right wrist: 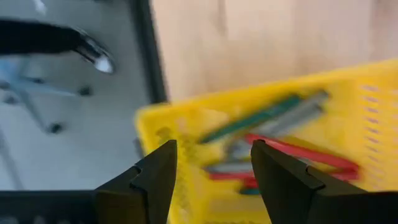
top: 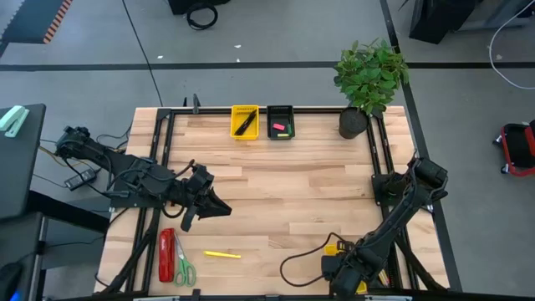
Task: Sort crayons/erasers/pens/pencils in bins
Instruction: Adjust the bottom yellow bin, then put the yellow pen into the top yellow bin
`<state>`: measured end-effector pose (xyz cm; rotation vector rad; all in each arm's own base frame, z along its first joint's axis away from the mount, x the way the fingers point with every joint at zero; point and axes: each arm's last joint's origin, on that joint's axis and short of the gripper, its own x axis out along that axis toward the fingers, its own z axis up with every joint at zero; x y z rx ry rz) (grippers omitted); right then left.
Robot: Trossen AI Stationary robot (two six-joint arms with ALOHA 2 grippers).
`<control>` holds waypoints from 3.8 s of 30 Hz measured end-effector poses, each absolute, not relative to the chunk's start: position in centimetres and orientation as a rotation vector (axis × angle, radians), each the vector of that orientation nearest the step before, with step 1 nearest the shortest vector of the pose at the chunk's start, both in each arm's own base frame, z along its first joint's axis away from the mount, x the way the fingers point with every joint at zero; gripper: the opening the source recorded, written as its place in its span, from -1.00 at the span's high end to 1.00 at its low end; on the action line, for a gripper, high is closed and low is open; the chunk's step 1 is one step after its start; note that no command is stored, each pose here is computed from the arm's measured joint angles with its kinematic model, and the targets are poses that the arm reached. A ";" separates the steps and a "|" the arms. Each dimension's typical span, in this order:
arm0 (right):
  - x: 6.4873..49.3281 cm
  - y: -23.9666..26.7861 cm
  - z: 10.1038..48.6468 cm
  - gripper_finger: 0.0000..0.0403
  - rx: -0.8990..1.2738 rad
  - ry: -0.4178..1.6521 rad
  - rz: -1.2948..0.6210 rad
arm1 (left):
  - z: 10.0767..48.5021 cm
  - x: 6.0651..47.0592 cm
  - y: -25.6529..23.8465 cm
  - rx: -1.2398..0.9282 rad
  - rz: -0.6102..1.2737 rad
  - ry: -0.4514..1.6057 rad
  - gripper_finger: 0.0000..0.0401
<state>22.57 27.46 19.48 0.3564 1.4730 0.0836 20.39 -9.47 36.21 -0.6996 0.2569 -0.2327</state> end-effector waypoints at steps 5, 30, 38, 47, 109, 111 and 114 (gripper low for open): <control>22.4 27.1 19.3 -0.05 0.199 1.413 0.082 | 36.2 20.4 -9.5 -0.698 -0.233 0.257 0.74; 23.8 25.5 17.2 -0.05 0.251 1.340 0.064 | 36.2 20.4 -9.5 -0.728 -0.250 0.269 0.83; 23.5 25.6 17.3 -0.05 0.293 1.402 0.077 | 36.2 20.4 -9.5 -0.694 -0.254 0.266 0.86; 22.4 24.3 22.0 -0.05 0.498 1.327 -0.039 | 33.3 19.3 -9.5 -0.563 -0.279 0.606 0.87; 18.9 17.9 30.6 -0.05 0.537 0.624 -0.431 | 13.8 22.9 -20.3 -0.172 -0.088 1.442 0.25; 18.9 17.9 30.6 -0.05 0.537 0.624 -0.431 | 13.7 23.0 -20.2 -0.166 -0.073 1.432 0.29; 19.0 17.8 30.6 -0.05 0.538 0.623 -0.435 | 13.7 23.0 -20.1 -0.164 -0.052 1.423 0.38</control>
